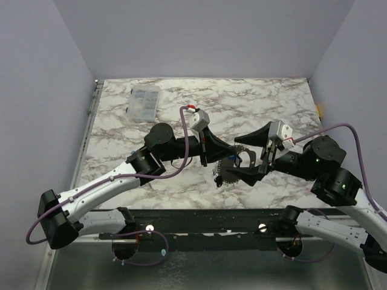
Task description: Put the keys on the keyring
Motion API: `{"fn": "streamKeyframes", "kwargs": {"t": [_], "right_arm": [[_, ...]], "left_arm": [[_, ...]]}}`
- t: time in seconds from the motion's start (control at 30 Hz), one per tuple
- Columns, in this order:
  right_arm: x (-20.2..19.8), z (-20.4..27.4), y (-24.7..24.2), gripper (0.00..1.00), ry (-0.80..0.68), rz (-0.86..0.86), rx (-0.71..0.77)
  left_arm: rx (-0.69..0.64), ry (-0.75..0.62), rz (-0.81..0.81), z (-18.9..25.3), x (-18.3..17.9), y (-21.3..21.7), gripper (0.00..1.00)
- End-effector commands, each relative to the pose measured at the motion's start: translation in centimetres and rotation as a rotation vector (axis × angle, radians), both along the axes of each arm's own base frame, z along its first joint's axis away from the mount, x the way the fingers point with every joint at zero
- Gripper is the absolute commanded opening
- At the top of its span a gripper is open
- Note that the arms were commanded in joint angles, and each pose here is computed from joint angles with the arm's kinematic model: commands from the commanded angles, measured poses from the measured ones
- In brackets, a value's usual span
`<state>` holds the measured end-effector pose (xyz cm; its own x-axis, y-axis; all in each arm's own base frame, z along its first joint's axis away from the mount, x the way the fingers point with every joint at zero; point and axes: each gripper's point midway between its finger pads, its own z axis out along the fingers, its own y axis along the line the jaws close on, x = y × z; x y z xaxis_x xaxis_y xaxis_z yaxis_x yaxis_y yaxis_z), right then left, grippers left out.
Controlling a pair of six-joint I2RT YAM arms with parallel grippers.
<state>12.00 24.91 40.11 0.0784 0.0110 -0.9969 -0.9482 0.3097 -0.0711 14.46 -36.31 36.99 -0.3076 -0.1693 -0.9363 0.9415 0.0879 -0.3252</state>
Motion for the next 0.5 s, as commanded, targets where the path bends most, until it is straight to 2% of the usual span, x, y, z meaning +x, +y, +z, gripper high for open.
{"fn": "streamKeyframes", "kwargs": {"t": [0.0,0.27,0.47], "right_arm": [[0.2,-0.9,-0.9,0.97,-0.041,-0.034,-0.015],[-0.6,-2.3,-1.7,0.97,-0.075,-0.018,-0.041],[-1.0,-2.7,-1.2,0.97,-0.095,0.025,-0.045]], "left_arm": [[-0.018,0.030,0.017,1.8,1.0,-0.6,0.00],[0.012,-0.189,0.075,1.1,1.4,0.8,0.00],[0.019,-0.355,0.022,1.0,0.2,1.5,0.00]]}}
